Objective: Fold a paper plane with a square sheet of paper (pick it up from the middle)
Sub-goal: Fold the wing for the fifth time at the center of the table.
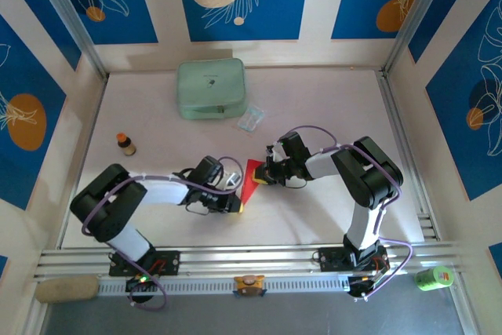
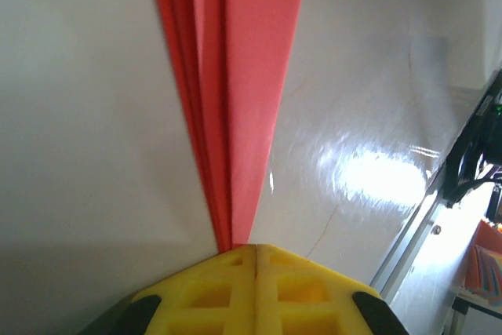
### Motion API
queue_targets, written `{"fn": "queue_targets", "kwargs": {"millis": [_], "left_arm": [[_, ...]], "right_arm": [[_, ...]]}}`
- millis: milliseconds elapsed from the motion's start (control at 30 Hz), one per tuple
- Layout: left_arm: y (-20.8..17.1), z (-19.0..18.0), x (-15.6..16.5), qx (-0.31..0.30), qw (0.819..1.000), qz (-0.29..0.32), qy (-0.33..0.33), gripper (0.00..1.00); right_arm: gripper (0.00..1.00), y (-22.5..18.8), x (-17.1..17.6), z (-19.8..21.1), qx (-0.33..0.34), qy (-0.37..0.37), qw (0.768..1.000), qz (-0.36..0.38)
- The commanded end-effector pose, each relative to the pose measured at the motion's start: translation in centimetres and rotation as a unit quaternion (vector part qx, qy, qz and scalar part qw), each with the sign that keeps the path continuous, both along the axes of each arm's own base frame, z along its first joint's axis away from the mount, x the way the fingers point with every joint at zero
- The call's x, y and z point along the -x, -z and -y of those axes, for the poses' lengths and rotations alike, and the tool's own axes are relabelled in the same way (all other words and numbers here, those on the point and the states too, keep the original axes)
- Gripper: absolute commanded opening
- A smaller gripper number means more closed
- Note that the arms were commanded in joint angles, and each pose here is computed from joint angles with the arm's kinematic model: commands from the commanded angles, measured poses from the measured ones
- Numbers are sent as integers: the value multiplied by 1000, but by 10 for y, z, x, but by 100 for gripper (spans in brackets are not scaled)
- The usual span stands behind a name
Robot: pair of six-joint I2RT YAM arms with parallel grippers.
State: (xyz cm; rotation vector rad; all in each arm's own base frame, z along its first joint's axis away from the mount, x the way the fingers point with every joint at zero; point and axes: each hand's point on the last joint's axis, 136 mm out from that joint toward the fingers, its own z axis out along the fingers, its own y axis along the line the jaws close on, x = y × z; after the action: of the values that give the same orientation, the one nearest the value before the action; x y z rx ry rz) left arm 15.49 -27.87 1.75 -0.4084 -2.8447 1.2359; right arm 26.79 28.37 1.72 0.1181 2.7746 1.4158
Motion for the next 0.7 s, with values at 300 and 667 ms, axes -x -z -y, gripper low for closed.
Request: {"fn": "queue_targets", "kwargs": {"millis": [300,667], "left_arm": [[-56,5,-5,35,998,60,3,0],[-59,37,-54,49,996,72,0,0]], "right_arm": [[6,32,15,23,66,26,996,-47],[6,29,15,21,62,24,997,-43]]}}
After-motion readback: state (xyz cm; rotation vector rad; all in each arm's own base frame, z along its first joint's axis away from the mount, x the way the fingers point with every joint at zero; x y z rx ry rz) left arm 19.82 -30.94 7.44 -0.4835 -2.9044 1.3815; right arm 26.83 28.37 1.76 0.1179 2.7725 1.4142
